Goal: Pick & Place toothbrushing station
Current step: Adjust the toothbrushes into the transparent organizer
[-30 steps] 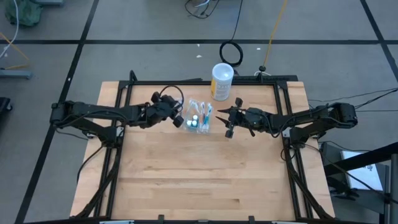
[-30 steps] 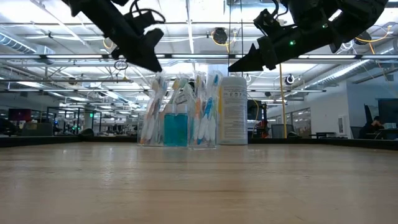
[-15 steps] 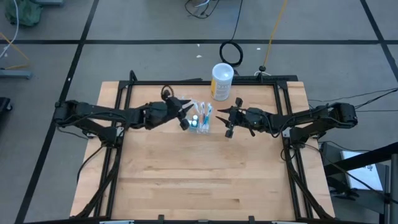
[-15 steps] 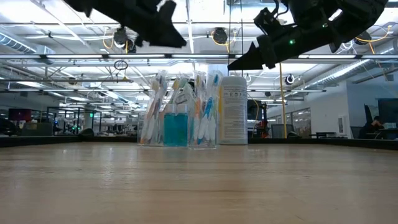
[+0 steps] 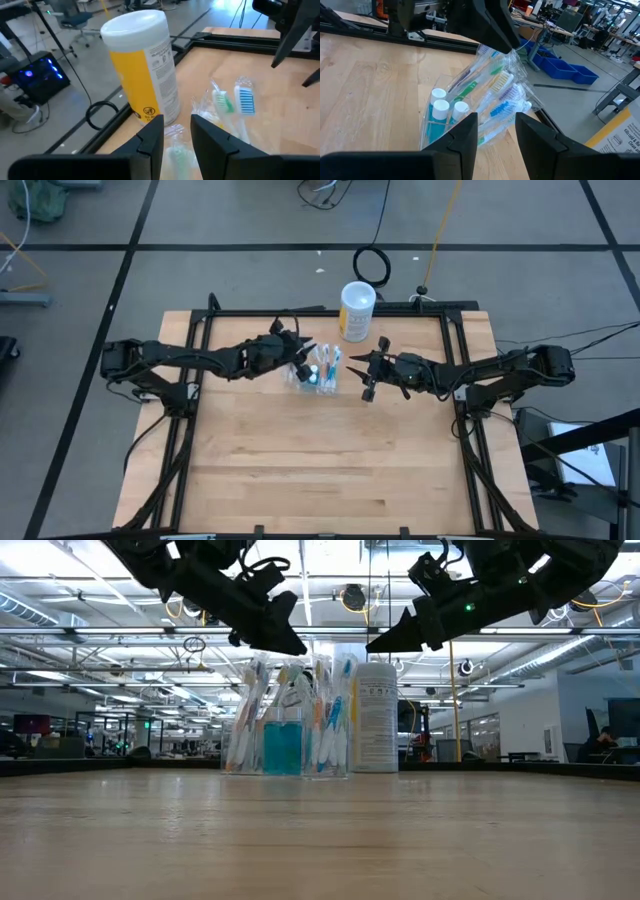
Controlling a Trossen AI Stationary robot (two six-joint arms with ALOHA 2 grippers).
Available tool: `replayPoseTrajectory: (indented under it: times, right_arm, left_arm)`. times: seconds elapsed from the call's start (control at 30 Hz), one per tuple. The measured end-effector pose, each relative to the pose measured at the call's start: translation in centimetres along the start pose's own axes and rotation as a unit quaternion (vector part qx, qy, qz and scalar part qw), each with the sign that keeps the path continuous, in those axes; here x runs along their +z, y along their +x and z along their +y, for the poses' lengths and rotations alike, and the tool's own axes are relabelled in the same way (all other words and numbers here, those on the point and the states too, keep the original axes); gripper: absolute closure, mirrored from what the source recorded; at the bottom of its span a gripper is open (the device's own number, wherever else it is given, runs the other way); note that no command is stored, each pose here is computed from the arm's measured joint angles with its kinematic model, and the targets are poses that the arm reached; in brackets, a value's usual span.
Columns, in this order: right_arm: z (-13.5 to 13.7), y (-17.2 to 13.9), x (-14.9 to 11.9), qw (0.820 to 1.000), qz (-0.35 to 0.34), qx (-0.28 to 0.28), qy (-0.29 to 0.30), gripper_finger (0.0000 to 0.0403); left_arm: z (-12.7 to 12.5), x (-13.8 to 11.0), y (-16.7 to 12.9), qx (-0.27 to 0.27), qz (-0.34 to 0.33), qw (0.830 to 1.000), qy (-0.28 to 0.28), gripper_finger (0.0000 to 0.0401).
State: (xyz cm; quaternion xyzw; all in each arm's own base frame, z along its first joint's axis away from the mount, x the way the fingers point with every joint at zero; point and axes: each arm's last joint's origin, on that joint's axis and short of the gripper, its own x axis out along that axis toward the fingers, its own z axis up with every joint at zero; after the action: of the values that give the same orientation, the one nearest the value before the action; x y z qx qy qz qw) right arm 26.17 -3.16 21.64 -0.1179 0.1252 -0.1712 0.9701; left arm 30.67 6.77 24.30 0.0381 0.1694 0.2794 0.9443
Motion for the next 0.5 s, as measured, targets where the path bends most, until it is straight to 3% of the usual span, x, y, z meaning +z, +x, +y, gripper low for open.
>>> replayPoseTrajectory:
  times: [0.17,0.33,0.5]
  right_arm:
    - [0.0,0.0,0.0,1.000,0.000,0.000,0.000,0.0277]
    - [0.0,0.0,0.0,1.000,0.000,0.000,0.000,0.0277]
    - [0.0,0.0,0.0,1.000,0.000,0.000,0.000,0.0278]
  left_arm:
    - [0.3,-0.4,0.2,-0.026,0.017,0.999,-0.009,0.0297]
    - [1.2,-0.7,0.5,-0.010,0.031,0.999,-0.035,0.0300]
    - [1.7,-0.8,0.7,-0.015,0.041,0.998,-0.051,0.0343]
